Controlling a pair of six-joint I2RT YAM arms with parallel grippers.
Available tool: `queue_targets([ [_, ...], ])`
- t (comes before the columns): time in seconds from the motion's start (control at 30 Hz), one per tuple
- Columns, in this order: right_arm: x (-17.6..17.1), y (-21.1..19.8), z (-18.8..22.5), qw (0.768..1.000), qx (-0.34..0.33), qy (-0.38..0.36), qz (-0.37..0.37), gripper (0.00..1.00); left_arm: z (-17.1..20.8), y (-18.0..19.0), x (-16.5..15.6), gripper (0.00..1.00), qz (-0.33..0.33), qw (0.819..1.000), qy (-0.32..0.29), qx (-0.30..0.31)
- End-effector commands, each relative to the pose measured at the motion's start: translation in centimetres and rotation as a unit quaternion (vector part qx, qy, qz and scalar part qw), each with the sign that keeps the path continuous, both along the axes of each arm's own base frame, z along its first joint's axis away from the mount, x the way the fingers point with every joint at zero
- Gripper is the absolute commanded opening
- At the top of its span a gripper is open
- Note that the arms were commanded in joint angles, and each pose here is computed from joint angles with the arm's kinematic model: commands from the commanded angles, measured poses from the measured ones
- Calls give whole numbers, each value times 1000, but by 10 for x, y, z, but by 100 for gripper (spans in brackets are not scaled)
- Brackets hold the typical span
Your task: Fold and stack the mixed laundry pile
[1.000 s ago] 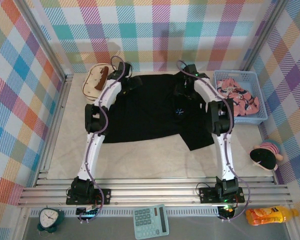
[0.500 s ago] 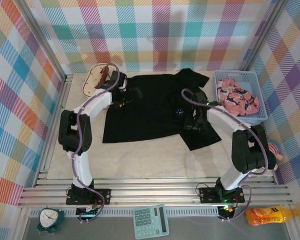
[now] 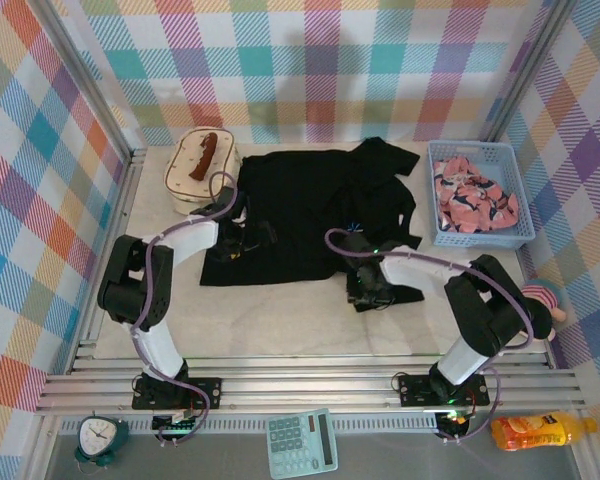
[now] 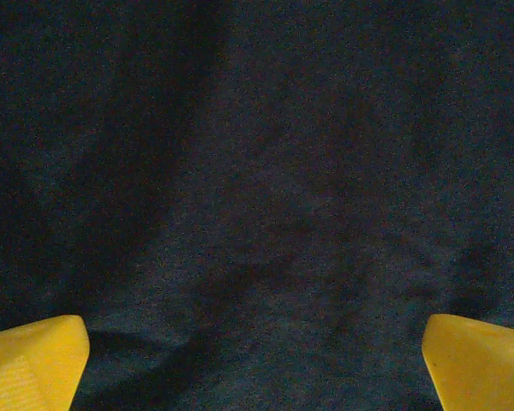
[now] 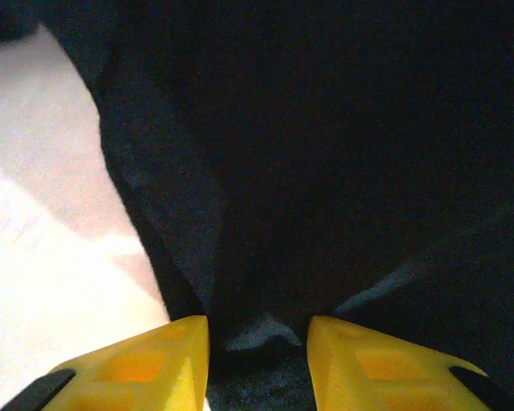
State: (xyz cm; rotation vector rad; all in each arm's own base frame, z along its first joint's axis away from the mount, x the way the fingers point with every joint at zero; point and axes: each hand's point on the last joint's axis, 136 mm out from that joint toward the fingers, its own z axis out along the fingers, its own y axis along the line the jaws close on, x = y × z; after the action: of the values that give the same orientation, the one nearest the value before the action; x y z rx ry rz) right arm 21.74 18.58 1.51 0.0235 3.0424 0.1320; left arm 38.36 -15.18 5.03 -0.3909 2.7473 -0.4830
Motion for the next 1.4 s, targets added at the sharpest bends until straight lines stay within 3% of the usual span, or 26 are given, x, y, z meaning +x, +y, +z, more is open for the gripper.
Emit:
queue_targets([
  [0.0,-42,1,-4,997,-11,62,-38,41,13,11,7,100,20,999,-27,8],
  [0.1,-32,-18,17,998,-44,22,-50,57,16,14,8,100,24,999,-31,16],
  [0.23,-21,-47,46,995,-38,-21,-95,64,20,18,7,100,24,999,-35,26],
  [0.33,-26,-88,52,988,-56,-29,-140,65,21,20,7,100,24,998,-39,30],
  [0.5,-31,-135,36,973,-27,-23,-227,62,17,15,7,100,17,999,-35,16],
  [0.73,-22,-138,11,967,-4,-7,-253,57,18,17,3,100,13,999,-36,20],
  [0.93,-19,-147,-9,963,-28,15,-269,44,16,45,-9,100,45,997,-32,45],
  [1.03,-12,-149,-10,960,-15,7,-278,29,13,70,-20,100,76,995,-22,60],
  [1.17,-5,-149,-3,963,-7,-8,-270,1,6,110,-42,100,131,987,0,95],
  [1.37,3,-158,22,964,-6,-51,-263,0,-10,142,-78,98,174,977,30,119],
])
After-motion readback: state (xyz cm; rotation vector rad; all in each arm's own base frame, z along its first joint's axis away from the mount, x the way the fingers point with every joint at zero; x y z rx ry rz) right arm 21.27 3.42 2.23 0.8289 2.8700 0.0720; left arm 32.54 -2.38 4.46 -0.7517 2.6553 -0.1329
